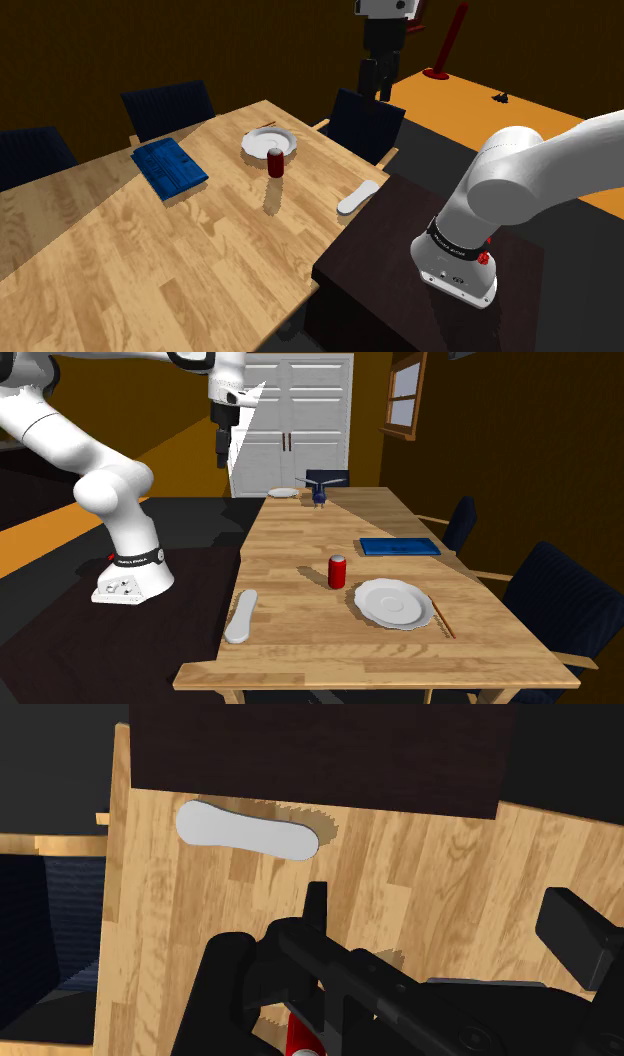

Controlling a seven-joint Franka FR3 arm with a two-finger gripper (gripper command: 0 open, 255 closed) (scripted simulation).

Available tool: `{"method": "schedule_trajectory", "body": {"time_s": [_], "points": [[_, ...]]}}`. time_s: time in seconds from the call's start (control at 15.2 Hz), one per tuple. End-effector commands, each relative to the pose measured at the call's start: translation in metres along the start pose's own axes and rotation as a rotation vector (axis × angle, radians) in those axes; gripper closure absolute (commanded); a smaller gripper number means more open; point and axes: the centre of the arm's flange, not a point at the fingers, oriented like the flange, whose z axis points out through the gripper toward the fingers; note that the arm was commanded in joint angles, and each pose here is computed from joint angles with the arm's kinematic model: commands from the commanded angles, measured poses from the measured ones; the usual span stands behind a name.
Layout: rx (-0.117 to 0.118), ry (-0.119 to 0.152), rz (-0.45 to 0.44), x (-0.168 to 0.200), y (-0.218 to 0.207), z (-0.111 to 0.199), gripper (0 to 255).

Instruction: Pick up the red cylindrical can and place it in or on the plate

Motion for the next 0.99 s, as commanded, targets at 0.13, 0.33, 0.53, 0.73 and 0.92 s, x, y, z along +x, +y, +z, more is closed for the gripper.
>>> {"method": "schedule_trajectory", "body": {"time_s": [0.13,0.33,0.53,0.73,0.92], "points": [[-0.004,0.01,0.005,0.019,0.002,0.016,0],[-0.011,0.025,0.012,0.049,0.006,0.039,0],[-0.017,0.04,0.019,0.078,0.01,0.062,0],[-0.024,0.056,0.027,0.108,0.014,0.084,0],[-0.031,0.071,0.034,0.139,0.019,0.106,0]]}}
